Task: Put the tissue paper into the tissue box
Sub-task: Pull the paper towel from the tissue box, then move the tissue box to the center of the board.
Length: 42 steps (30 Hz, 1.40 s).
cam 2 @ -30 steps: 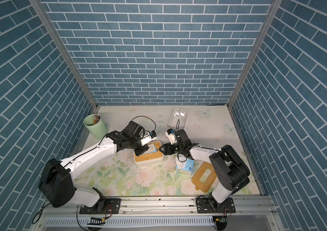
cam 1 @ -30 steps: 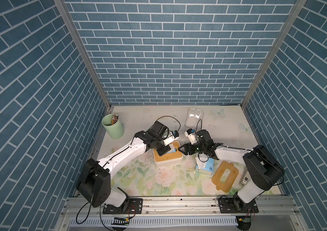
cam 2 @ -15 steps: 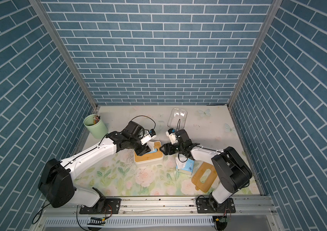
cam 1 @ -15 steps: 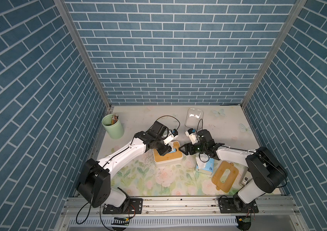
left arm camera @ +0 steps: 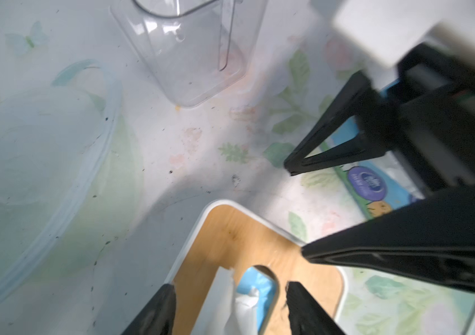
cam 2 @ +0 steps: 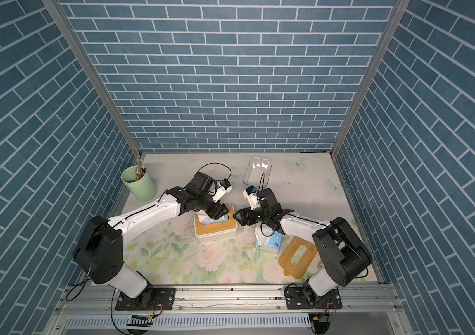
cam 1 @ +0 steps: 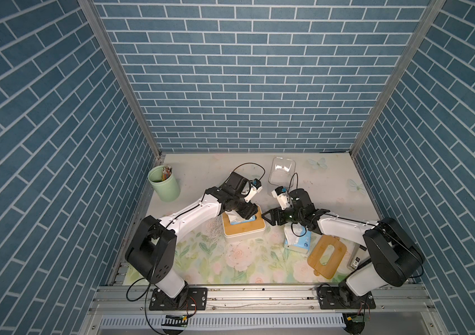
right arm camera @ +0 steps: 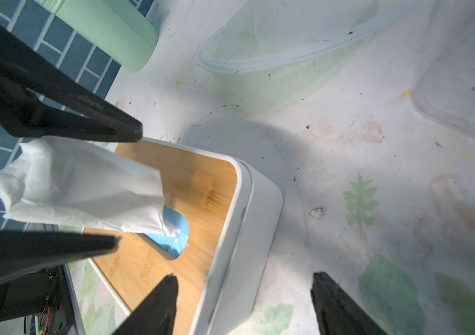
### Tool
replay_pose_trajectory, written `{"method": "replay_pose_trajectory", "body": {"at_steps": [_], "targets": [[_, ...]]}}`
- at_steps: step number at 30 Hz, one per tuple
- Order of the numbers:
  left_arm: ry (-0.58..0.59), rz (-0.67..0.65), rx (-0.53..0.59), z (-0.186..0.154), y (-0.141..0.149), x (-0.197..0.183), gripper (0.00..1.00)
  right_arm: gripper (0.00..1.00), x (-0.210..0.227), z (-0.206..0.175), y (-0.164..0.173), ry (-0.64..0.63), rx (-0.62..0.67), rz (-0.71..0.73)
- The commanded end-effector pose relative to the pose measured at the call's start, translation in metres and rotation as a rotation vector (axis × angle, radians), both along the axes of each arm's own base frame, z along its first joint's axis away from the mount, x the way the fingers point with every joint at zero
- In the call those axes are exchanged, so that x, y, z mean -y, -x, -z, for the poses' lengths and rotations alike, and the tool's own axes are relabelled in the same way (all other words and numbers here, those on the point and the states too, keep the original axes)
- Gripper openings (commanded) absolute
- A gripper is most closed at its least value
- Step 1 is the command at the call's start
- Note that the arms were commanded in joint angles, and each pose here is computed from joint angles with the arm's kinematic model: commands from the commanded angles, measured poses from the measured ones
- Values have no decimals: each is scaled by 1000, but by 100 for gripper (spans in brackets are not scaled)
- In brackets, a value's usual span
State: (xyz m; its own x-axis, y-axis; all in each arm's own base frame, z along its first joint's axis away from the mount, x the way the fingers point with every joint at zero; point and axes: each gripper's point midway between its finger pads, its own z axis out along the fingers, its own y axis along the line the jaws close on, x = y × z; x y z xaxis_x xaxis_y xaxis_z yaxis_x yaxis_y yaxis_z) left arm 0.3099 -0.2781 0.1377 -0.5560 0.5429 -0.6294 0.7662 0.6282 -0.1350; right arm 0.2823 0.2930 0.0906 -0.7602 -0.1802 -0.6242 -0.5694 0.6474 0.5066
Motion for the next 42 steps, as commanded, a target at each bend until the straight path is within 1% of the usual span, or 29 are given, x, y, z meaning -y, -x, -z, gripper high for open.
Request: {"method": "replay_pose_trajectory", "body": {"at_steps": [1,2,3,5,6,7,8,11,13,15,18,21,23,25,26,27,29,35,39,40,42], "targets": [[193,9,50,-45,9,8,68,77,5,-1,2,33,26,-18],[229,-35,79,-56,6,1,69,77,6,-2,2,36,32,-22],[250,-89,93,-60,2,-9,69,77,6,-3,4,37,37,-30],[290,-251,117,-72,-9,-39,70,78,4,-7,12,26,39,-72],[295,-327,113,-73,-13,-54,73,78,2,-8,17,22,42,-100],[281,-421,106,-71,-16,-74,78,79,1,-10,23,25,49,-137],[258,-496,97,-66,-15,-91,81,80,0,-11,30,35,60,-173],[199,-617,74,-50,3,-122,85,83,1,-9,44,98,104,-248],[231,-672,56,-45,17,-132,89,85,3,-8,49,135,132,-272],[275,-711,26,-39,31,-137,91,86,2,-9,53,157,158,-291],[317,-749,-35,-26,49,-141,92,88,-2,-8,58,196,198,-312],[332,-756,-87,-10,65,-143,92,88,-4,3,58,258,219,-302],[332,-738,-60,-10,70,-134,92,88,-6,13,54,292,225,-285],[325,-725,-73,0,73,-124,91,86,-10,19,48,309,227,-260],[321,-728,-84,7,74,-120,91,85,-14,21,47,309,225,-254],[296,-733,-103,23,78,-120,91,84,-17,23,45,307,222,-245],[277,-732,-109,39,83,-117,91,82,-27,24,42,282,220,-232],[301,-697,-79,53,96,-112,92,79,-40,31,34,234,191,-185],[277,-655,-72,67,100,-109,92,79,-45,36,29,233,169,-173],[266,-642,-61,68,99,-108,91,79,-46,36,29,233,165,-171],[238,-630,-41,71,94,-107,87,79,-46,37,29,233,160,-169]]}}
